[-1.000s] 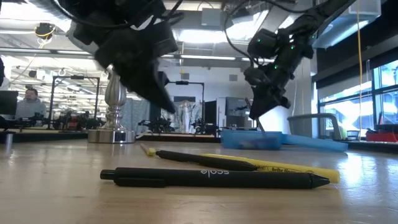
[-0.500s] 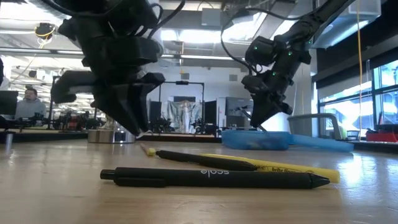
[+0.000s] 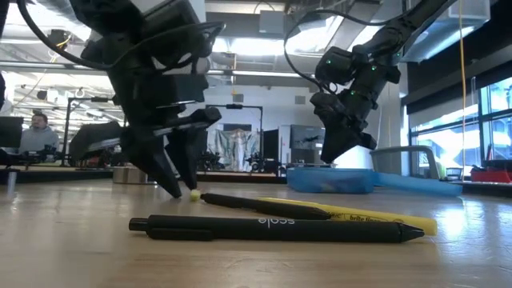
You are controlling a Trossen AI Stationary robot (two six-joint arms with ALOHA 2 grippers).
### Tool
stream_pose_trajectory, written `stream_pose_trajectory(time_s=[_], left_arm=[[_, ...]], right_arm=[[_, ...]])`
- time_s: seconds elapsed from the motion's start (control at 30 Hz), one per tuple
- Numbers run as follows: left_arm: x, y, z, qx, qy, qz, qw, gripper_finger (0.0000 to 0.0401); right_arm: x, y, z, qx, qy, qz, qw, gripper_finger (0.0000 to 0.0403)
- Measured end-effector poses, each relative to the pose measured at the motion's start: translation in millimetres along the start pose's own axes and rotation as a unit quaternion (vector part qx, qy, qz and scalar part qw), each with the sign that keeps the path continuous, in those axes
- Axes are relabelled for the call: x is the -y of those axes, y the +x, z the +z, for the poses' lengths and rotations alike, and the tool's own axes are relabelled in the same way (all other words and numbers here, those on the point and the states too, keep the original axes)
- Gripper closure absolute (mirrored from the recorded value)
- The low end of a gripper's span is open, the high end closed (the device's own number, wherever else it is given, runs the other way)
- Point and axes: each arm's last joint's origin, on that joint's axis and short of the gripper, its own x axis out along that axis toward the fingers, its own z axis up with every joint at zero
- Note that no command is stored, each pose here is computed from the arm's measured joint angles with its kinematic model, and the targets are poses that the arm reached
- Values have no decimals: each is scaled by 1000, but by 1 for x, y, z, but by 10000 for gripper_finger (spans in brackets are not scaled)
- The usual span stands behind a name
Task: Pick & place school supplies into a supply box
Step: Put the orange pencil into the blue supply box
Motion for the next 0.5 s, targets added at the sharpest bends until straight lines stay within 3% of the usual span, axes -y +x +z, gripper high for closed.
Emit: stream_pose_trajectory(time_s=[0.27,0.5], left_arm=[[-3,-4,4,23,5,23,999,301],[-5,-4,7,36,85,32,995,301]], right_arm=[[0,0,0,-1,-5,3,1000,351],[-1,0,0,-3,-15,7,1000,335]])
